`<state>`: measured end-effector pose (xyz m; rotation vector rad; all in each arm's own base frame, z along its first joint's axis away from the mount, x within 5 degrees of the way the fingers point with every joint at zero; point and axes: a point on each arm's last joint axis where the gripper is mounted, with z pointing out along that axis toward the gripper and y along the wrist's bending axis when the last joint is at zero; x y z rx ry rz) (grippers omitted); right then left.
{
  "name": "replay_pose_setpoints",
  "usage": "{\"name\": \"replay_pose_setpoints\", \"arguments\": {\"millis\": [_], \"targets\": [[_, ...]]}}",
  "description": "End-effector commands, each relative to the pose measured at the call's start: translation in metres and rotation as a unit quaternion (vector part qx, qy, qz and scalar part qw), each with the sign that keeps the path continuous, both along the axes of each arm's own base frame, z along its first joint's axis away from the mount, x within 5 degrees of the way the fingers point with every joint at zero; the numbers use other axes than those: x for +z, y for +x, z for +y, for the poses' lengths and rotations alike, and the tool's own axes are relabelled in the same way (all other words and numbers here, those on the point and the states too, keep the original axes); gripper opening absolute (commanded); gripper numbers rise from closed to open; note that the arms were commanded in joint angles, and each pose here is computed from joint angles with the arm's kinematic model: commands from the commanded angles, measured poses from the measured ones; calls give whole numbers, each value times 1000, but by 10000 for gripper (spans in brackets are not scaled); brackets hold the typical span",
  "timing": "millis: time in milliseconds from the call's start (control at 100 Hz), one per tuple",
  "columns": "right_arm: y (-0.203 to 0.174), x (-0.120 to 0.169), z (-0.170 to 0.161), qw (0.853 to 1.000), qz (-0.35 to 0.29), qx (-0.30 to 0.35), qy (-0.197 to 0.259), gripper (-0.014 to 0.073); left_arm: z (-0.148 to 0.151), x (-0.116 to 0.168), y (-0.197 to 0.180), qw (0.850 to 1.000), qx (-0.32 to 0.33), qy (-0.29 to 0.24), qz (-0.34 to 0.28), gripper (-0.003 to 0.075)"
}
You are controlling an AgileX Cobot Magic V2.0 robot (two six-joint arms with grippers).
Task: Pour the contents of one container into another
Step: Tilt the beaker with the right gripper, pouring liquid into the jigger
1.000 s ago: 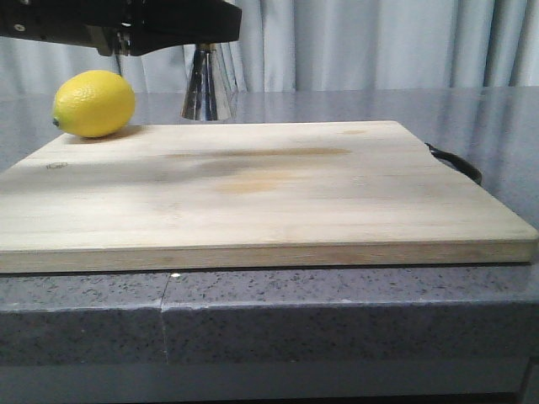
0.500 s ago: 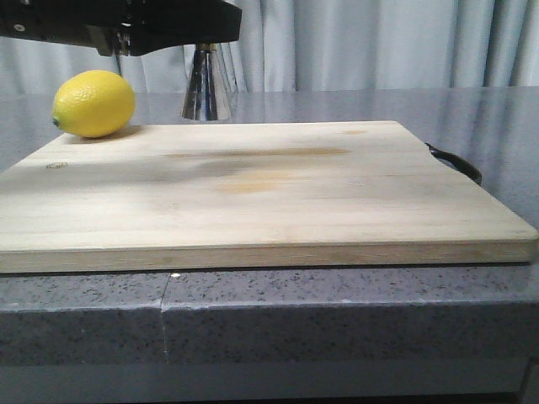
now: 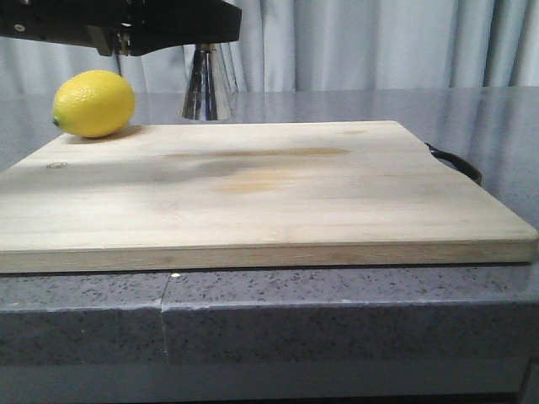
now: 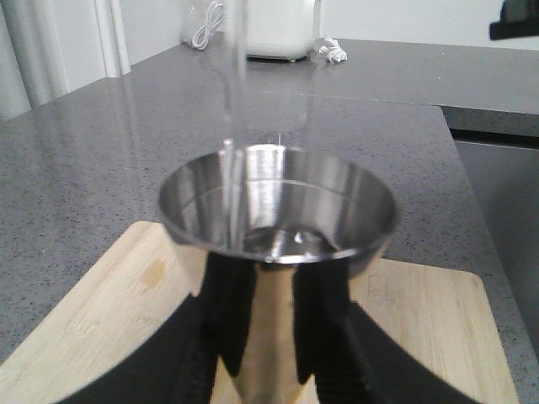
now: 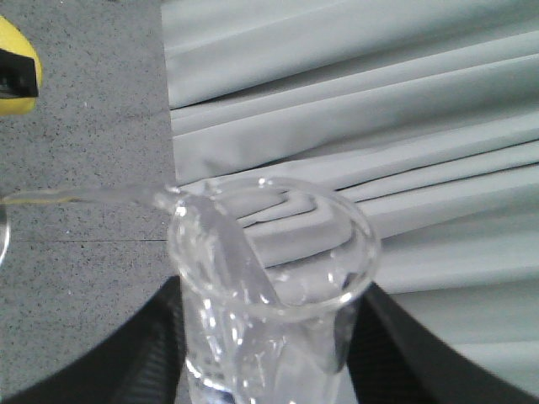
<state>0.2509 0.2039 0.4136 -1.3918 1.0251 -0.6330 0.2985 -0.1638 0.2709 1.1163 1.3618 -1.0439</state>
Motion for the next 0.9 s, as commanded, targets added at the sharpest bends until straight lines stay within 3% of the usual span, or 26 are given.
{"name": "replay_pose_setpoints", "arguments": {"millis": [0,890], "targets": [[-8,25,-5,999,-45,14,10,297,-3,31,-9,997,-30,-73,-24,185],[-8,26,-5,998,-61,14,-8,297,-3,31,-9,997,-30,-73,-24,185]]}}
